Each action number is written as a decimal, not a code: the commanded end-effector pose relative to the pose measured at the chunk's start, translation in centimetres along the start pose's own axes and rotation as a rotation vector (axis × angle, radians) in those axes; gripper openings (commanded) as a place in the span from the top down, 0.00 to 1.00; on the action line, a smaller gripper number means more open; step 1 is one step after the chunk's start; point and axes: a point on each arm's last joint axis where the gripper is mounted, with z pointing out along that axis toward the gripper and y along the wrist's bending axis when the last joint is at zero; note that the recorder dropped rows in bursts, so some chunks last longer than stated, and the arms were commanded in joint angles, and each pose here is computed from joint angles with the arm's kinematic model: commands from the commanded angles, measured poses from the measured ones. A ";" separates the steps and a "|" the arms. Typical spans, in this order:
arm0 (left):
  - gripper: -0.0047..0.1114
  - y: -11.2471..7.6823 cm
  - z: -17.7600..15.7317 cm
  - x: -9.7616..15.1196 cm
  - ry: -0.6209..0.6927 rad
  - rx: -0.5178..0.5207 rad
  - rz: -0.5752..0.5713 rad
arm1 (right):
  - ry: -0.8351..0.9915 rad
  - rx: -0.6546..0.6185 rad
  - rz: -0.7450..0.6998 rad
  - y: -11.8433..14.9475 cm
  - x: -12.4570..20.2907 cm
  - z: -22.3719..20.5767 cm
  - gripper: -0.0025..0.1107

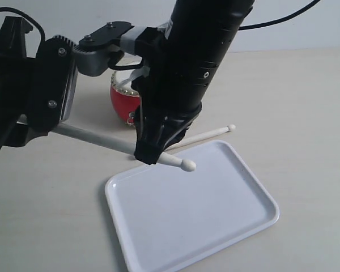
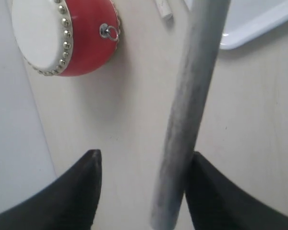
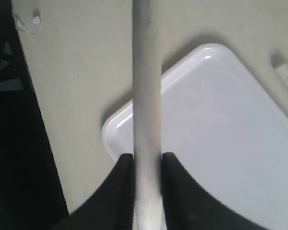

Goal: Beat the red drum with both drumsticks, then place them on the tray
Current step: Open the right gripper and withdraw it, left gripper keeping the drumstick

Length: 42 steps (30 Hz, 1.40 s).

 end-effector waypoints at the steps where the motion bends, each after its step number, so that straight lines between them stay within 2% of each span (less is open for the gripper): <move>1: 0.51 0.3 -0.1 -0.2 -0.031 -0.031 -0.023 | -0.032 -0.025 -0.032 0.8 -0.2 -0.6 0.98; 9: 0.52 -1.2 0.9 -0.1 -0.026 0.030 -0.005 | -0.038 -0.020 -0.036 0.9 -0.2 -0.9 0.98; 16: 0.53 -1.3 0.9 0.0 -0.023 0.027 -0.001 | -0.037 -0.020 -0.038 0.9 -0.2 -0.8 0.98; 18: 0.58 -1.3 0.9 0.0 -0.023 0.027 0.002 | -0.037 -0.020 -0.038 0.9 -0.2 -0.8 0.98; 27: 0.93 -1.4 0.9 0.1 -0.010 0.042 0.003 | -0.023 -0.026 -0.031 0.6 -0.2 -0.3 0.98; 28: 0.96 -1.4 0.9 0.2 -0.007 0.046 0.003 | -0.018 -0.026 -0.030 0.6 -0.2 -0.1 0.98; 31: 0.96 -1.5 0.9 0.3 0.002 0.056 0.003 | -0.014 -0.028 -0.009 0.5 -0.2 0.0 0.97; 33: 0.96 -1.6 0.9 0.3 0.008 0.064 -0.002 | -0.014 -0.028 -0.009 0.5 -0.2 0.0 0.92; 36: 0.96 -1.6 0.9 0.3 0.013 0.068 -0.057 | -0.008 -0.021 0.018 0.4 -0.2 0.0 0.79; 41: 0.96 -1.9 0.9 0.5 0.036 0.093 -0.059 | 0.020 0.029 0.044 0.1 0.1 -0.2 0.57; 42: 0.96 -1.9 0.9 0.6 0.039 0.094 -0.058 | 0.019 0.032 0.045 0.1 0.2 -0.3 0.55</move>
